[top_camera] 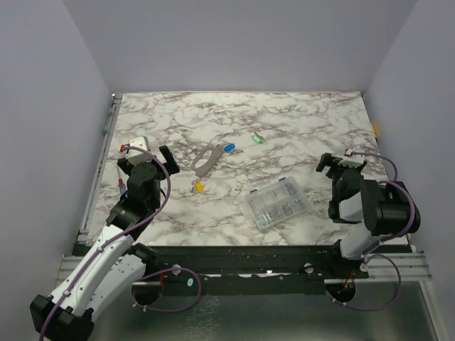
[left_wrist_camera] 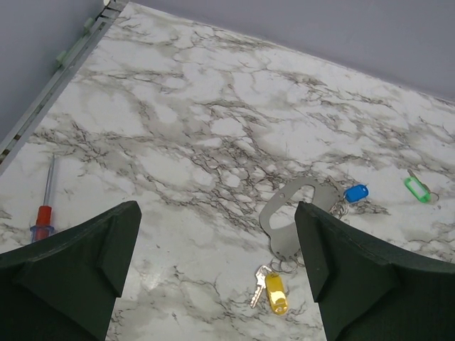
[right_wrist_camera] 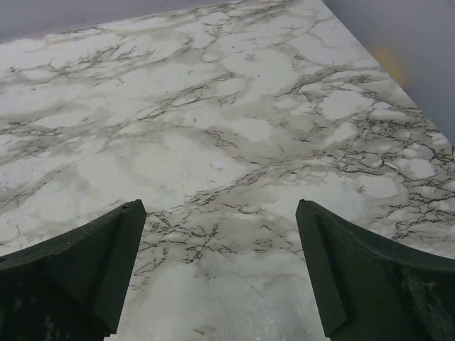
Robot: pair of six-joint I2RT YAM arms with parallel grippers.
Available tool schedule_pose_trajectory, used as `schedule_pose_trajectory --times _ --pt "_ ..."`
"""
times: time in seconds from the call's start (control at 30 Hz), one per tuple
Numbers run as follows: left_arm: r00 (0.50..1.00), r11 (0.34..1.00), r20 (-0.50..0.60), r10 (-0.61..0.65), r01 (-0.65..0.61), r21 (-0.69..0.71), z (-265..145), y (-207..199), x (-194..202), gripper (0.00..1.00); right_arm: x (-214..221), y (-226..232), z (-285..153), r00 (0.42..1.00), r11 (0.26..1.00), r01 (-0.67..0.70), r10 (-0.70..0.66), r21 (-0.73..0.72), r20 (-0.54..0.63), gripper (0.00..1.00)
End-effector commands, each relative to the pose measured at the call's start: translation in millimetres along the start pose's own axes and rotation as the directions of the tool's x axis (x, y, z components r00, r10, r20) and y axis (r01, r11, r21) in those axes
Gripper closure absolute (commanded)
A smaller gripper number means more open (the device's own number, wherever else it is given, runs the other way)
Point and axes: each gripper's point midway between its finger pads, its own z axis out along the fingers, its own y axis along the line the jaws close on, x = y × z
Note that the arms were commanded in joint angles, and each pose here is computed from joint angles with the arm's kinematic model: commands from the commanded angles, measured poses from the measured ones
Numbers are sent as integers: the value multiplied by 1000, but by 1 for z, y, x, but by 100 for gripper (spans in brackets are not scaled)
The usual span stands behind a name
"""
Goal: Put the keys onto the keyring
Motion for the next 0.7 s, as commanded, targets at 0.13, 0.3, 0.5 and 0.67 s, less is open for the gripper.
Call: schedule_pose_trajectory --times 0.13,0.3,0.5,0.67 --pt "999 996 -1 34 -34 85 -5 -9 0 1 -3 4 3 1000 1000 -13 13 -15 10 0" --pt "999 995 6 33 -34 93 -7 -10 -3 1 -5 2 1 1000 1000 -10 10 -7 25 0" --pt "999 995 6 39 -39 92 -7 -9 -3 1 -7 -3 2 999 999 -22 21 26 26 0" --pt "999 995 4 46 -46 83 -6 -8 -2 1 -17 -6 5 1000 998 -7 9 61 -23 0"
